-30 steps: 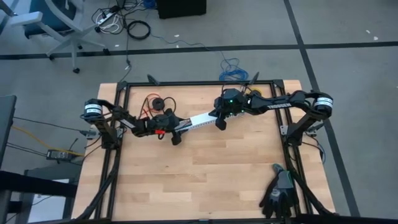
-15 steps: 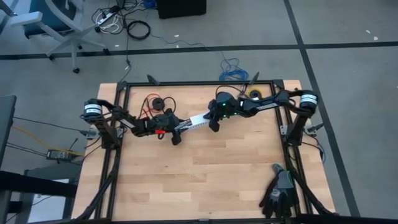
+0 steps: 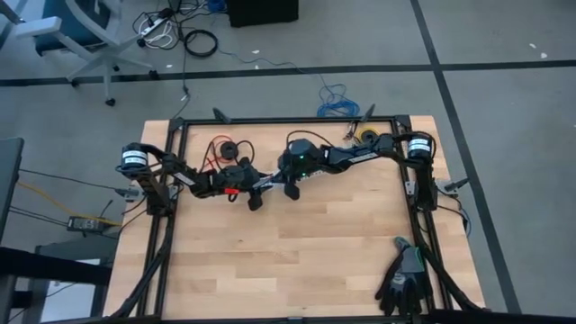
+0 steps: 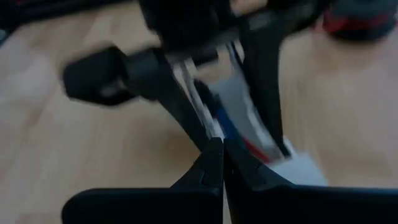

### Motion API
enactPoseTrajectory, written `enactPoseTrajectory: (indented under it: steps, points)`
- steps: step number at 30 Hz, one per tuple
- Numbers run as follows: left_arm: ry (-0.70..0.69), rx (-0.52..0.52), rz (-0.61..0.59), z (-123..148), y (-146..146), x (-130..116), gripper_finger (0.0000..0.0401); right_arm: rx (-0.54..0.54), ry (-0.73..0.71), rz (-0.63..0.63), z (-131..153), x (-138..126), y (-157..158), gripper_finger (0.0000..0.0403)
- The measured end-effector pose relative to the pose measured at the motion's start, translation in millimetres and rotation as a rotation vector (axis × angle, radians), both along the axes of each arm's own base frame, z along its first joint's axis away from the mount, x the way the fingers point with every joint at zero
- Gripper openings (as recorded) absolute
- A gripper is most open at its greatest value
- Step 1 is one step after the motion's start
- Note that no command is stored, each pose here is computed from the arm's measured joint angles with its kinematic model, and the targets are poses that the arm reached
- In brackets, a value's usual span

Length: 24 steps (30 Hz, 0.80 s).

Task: Ziptie cables
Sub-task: Close the white cable duct

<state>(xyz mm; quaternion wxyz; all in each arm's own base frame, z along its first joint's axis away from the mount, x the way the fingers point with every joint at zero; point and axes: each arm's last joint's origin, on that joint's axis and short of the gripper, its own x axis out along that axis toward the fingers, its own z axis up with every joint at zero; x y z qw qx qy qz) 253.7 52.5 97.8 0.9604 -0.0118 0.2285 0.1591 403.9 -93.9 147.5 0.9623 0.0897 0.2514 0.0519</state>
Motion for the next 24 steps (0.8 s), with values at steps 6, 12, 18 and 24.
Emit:
enactPoseTrajectory:
  steps: [6,12,18,24]
  points:
    - [0.011,0.002,0.001,-0.6,0.1,-0.1,0.0210,-0.091,0.037,-0.067,35.5,-26.7,-2.2,0.0000]
    - [0.015,0.002,0.003,-0.9,0.2,-0.3,0.0210,-0.135,0.196,-0.201,45.9,-78.1,-12.8,0.0000]
    - [0.016,0.000,0.004,-1.1,0.2,-0.5,0.0210,-0.121,0.276,-0.360,37.7,-119.2,-29.9,0.0000]
    - [0.009,-0.001,0.012,-1.0,0.3,-1.1,0.0210,-0.013,0.314,-0.321,2.8,-103.4,-36.6,0.0000]
